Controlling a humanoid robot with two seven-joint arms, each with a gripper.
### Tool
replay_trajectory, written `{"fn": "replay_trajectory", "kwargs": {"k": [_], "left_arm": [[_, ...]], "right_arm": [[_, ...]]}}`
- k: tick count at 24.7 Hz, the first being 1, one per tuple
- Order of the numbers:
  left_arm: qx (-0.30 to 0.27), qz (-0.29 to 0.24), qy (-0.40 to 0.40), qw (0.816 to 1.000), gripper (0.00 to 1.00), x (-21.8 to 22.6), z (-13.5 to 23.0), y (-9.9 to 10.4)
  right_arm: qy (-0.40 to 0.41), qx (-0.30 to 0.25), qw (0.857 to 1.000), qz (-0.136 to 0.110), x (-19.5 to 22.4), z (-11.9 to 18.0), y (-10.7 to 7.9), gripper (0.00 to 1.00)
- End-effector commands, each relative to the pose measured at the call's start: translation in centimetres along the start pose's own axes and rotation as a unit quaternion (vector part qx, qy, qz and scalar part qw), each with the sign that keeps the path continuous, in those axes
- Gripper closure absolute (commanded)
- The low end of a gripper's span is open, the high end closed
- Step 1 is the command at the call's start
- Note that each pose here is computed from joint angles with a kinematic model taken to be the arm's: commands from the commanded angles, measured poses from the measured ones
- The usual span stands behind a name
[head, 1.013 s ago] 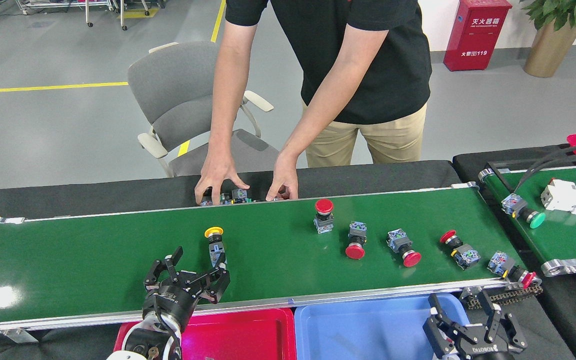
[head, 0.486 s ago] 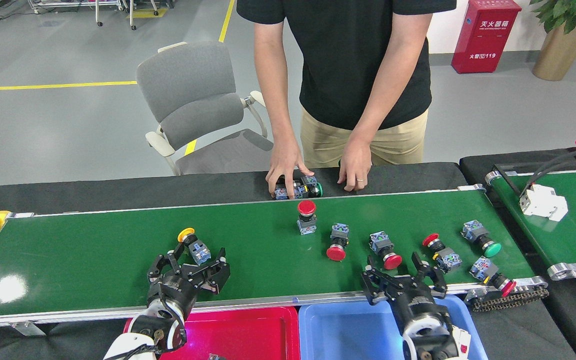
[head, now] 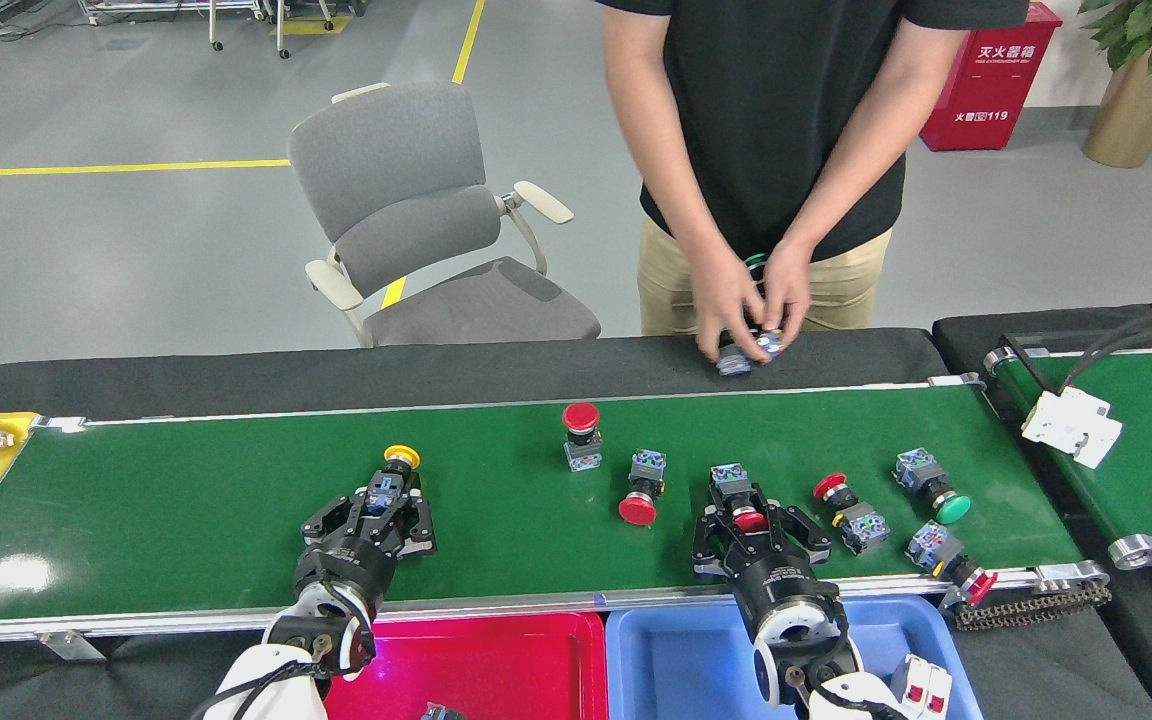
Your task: Pick switch part from conveyor to tray
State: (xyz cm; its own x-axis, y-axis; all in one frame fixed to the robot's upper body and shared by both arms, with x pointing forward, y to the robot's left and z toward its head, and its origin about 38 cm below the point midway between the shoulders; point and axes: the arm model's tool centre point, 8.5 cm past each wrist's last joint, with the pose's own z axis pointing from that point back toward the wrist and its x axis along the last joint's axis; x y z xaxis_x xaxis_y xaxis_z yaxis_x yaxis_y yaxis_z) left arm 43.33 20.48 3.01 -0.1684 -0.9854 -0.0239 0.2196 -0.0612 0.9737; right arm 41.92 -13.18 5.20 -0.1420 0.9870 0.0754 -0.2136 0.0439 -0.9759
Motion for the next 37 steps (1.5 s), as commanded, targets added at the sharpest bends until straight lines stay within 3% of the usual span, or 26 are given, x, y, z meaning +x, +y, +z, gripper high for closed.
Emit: {"fn": "replay_trajectory", "kwargs": {"k": [1,5,6,7,8,10,15,16,17,18,21,24,28,32,33,35,36,37], "left_arm": [[0.016,-0.005,-0.05,0.999,0.99,1.7,1.1,0.5],[0.042,-0.032,-0.214,0.975,0.95,5.0,7.2,0.6],[0.036,-0.046,-0.261,0.964,0.92,5.5,9.3,-0.2],[0.03,-0.052,-0.303,0.951,0.82,6.2,11.3,-1.0],[0.024,-0.051,-0.325,0.944,0.65,6.6,12.5,-1.6],[0.015,-0.044,-0.328,0.944,0.02,6.9,13.5,-2.4],[0.017,-0.03,-0.251,0.967,0.0,5.7,12.8,-2.3],[0.02,-0.027,-0.218,0.975,0.0,4.9,12.4,-2.1],[0.023,-0.02,-0.174,0.984,0.0,3.7,12.0,-1.9],[0.028,-0.011,-0.112,0.993,0.0,1.8,11.7,-1.6],[0.04,-0.001,0.045,0.998,0.0,-3.7,11.8,-0.8],[0.042,-0.002,0.088,0.995,0.0,-6.8,12.3,-0.5],[0.037,-0.013,0.081,0.996,0.0,-8.3,13.2,-0.6],[0.046,-0.02,0.038,0.998,0.0,-7.1,12.7,0.1],[0.048,-0.021,0.027,0.998,0.0,-6.9,12.7,0.2],[0.058,-0.026,0.002,0.998,0.0,-6.3,12.1,1.0],[0.065,-0.029,-0.01,0.997,0.0,-6.0,11.7,1.6],[0.069,-0.035,-0.039,0.996,0.0,-4.9,11.0,2.1]], "right_arm": [[-0.044,-0.028,0.999,0.003,1.1,0.3,-1.9,0.9],[-0.171,-0.046,0.984,0.015,4.1,3.1,-2.1,0.9],[-0.203,-0.049,0.978,0.017,4.9,4.0,-2.0,0.91],[-0.231,-0.048,0.972,0.023,5.5,4.7,-1.7,0.91],[-0.251,-0.045,0.967,0.025,6.1,5.1,-1.4,0.91],[-0.287,-0.04,0.957,0.033,7.6,5.7,-1.0,0.91],[-0.366,-0.03,0.929,0.049,11.2,7.7,0.5,0.86],[-0.375,-0.026,0.925,0.049,11.8,8.1,0.9,0.77],[-0.382,-0.023,0.923,0.051,12.3,8.4,1.1,0.49],[-0.385,-0.023,0.921,0.048,12.8,8.5,1.1,0.0],[-0.391,-0.023,0.919,0.044,13.0,8.8,1.2,0.0],[-0.391,-0.025,0.919,0.04,13.0,9.1,1.1,0.0],[-0.37,-0.028,0.928,0.012,11.6,10.1,1.3,0.0],[-0.362,-0.02,0.932,0.013,10.8,10.1,1.8,0.01],[-0.363,-0.021,0.931,0.013,10.9,10.1,1.7,0.11],[-0.365,-0.023,0.931,0.02,10.6,9.9,1.6,0.87],[-0.368,-0.021,0.929,0.025,10.4,9.9,1.6,0.86],[-0.375,-0.02,0.926,0.03,10.2,10.0,1.7,0.64]]}}
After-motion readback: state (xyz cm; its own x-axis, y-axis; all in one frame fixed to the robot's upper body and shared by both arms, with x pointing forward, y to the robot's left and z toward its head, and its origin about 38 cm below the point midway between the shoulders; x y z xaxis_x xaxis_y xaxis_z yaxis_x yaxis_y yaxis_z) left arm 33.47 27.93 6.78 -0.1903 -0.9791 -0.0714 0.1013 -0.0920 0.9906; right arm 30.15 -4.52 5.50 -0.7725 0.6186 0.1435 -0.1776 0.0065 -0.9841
